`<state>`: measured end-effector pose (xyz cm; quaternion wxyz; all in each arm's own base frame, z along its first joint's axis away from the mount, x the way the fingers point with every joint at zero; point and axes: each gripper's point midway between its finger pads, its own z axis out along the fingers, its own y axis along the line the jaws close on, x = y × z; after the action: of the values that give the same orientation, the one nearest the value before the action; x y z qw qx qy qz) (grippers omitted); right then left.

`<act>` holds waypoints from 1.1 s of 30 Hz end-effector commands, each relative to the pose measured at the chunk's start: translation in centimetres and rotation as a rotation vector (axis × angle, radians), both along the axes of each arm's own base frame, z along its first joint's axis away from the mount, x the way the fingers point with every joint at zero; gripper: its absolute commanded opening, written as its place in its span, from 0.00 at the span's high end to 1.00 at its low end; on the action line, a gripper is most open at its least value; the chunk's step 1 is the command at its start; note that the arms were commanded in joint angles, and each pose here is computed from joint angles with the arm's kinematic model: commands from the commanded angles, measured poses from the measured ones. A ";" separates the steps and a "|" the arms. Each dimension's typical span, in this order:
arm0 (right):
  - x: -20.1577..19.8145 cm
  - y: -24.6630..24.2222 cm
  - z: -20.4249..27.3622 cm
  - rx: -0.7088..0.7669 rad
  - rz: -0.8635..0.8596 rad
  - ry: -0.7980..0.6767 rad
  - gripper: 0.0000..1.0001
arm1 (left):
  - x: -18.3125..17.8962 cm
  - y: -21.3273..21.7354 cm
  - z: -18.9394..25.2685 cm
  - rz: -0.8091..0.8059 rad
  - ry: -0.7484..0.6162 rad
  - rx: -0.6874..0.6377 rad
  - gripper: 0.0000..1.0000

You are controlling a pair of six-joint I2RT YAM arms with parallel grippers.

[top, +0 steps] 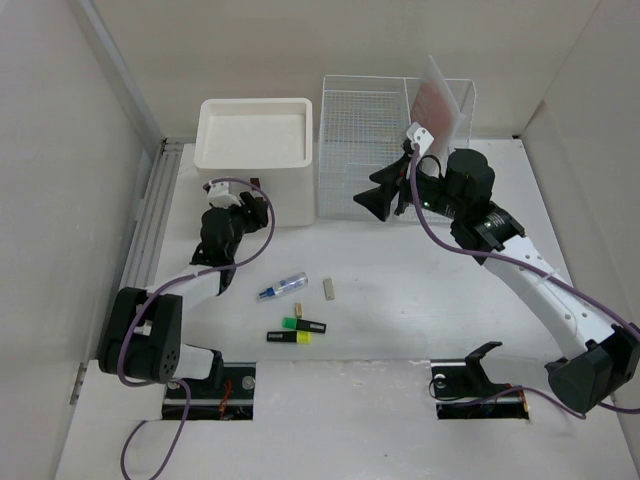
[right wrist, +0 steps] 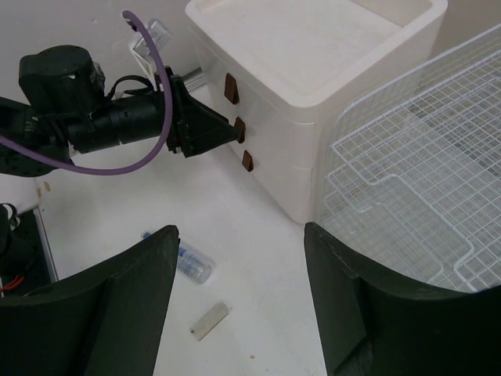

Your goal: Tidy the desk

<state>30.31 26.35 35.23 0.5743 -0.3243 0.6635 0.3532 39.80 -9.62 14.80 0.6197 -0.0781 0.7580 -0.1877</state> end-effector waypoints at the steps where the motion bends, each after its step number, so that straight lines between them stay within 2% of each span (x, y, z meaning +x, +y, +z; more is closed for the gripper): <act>1: 0.2 0.1 1.3 0.037 0.003 -0.047 0.30 | 1.4 -0.1 2.7 0.002 -0.080 0.003 0.50; 10: 0.3 0.0 1.3 0.036 -0.006 -0.047 0.30 | 1.8 0.0 1.9 0.011 -0.059 0.009 0.50; 28: 0.3 0.0 1.3 0.036 -0.006 -0.047 0.30 | 3.1 -0.2 2.2 0.011 -0.050 0.011 0.58; 33: 0.5 0.1 1.0 0.032 -0.006 -0.039 0.30 | 3.0 -0.6 2.6 0.002 -0.060 0.008 0.69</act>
<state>30.33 26.36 34.75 0.5714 -0.3239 0.6663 0.3530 41.37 -9.79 13.35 0.5997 -0.0781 0.7770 -0.1746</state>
